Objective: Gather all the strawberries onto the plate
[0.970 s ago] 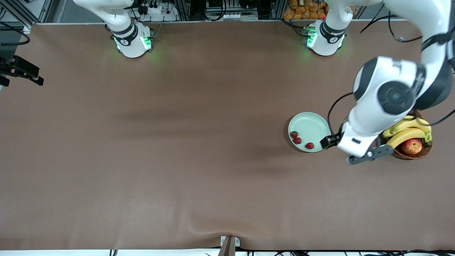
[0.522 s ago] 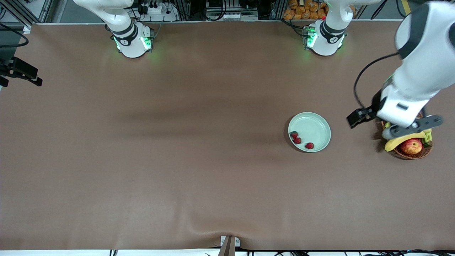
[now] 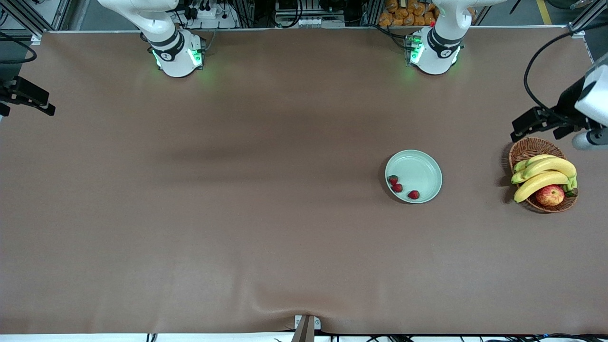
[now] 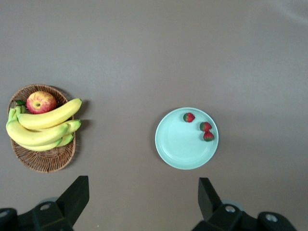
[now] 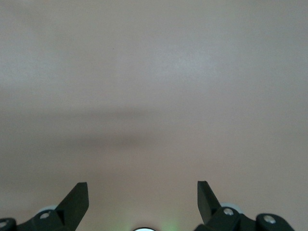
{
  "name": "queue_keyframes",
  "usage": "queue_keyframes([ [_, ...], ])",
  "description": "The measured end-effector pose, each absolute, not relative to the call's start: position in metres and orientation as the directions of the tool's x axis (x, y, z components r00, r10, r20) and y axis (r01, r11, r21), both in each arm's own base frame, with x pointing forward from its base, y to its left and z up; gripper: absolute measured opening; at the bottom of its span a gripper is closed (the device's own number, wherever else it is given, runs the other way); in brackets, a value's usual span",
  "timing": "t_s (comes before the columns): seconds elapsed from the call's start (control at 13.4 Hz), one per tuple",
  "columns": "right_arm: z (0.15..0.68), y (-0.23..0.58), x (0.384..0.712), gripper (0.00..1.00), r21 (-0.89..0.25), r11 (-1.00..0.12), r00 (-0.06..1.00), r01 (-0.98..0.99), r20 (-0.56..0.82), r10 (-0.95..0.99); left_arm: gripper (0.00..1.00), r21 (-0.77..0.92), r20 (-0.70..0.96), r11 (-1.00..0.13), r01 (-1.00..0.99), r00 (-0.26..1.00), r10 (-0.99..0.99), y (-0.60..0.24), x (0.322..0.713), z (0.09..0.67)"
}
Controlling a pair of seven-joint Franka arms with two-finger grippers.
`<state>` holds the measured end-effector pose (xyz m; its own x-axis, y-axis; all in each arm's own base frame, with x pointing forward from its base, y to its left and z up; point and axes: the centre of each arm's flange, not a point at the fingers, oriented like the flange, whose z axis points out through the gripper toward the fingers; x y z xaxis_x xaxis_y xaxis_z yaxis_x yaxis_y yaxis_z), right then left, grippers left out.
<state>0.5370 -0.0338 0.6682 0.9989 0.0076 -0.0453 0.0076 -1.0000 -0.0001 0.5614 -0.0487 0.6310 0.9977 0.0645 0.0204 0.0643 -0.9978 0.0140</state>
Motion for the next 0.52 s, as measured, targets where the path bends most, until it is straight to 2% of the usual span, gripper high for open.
queue_keyframes([
  [0.52, 0.6684, -0.0357, 0.5375, 1.0, 0.0, -1.0, 0.999, 0.004, -0.041, 0.004, 1.0, 0.043, -0.032, -0.996, 0.079, 0.996, 0.077, -0.0445, 0.5465, 0.6364],
])
